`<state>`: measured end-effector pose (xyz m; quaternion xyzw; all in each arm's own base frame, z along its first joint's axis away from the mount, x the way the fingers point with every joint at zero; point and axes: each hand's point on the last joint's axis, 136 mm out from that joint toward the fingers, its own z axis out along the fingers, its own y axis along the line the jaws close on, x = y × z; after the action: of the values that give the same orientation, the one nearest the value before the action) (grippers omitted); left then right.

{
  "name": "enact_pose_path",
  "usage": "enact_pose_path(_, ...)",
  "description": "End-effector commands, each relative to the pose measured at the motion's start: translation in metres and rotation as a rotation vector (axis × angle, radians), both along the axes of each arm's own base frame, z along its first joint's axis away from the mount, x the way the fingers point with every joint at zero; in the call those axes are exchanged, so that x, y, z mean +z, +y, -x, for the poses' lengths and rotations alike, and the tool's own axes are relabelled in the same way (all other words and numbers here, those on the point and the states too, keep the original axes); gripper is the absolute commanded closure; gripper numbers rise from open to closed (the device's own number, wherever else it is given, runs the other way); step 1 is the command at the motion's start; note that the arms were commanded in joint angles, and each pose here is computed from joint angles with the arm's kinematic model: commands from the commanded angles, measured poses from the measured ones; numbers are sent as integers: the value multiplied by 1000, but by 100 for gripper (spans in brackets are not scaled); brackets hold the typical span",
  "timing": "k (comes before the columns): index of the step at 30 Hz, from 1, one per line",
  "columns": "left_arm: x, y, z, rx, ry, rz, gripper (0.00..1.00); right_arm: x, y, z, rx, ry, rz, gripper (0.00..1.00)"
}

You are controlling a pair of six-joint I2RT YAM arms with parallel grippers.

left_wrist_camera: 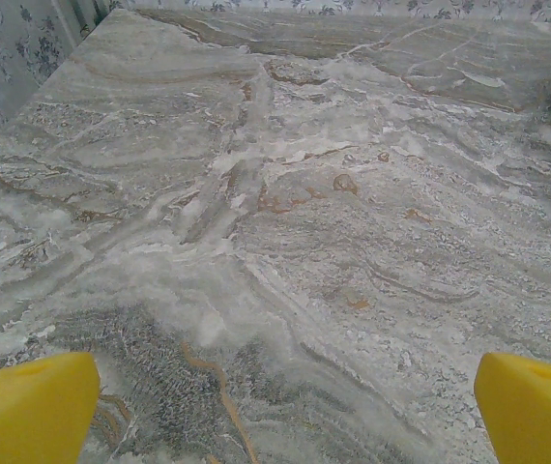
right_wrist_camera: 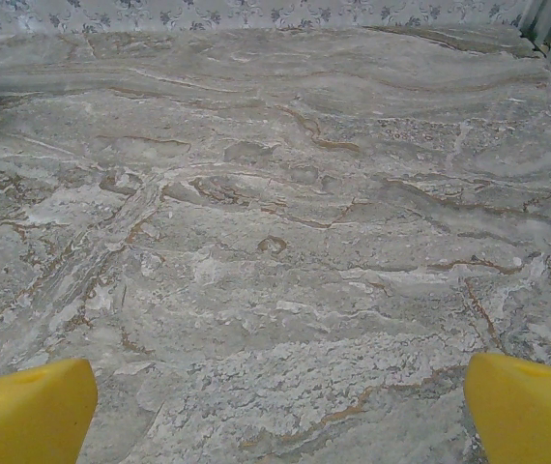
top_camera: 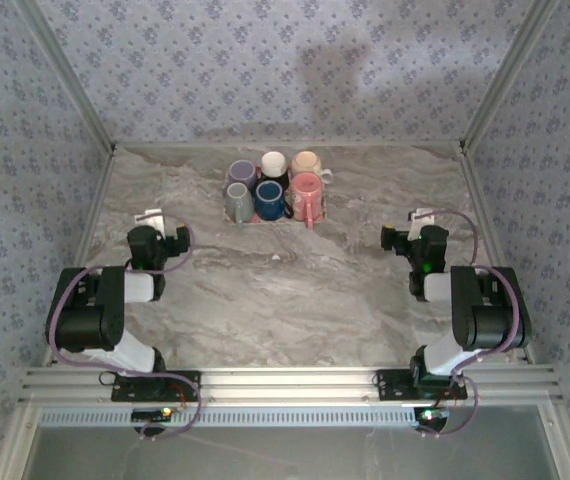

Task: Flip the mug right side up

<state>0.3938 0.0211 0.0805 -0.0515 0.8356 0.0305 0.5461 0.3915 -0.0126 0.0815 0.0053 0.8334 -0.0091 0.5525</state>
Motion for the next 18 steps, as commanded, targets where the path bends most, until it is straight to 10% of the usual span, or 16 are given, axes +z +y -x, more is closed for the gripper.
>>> enact_pose_path(1,9,0,-3,-9,-30,-7,0,4,-2,-1,-9,-12,15,0)
enact_pose_path(18,18,-3,-4,-25,-21,-8,0,8,-5,0,-17,-19,7,0)
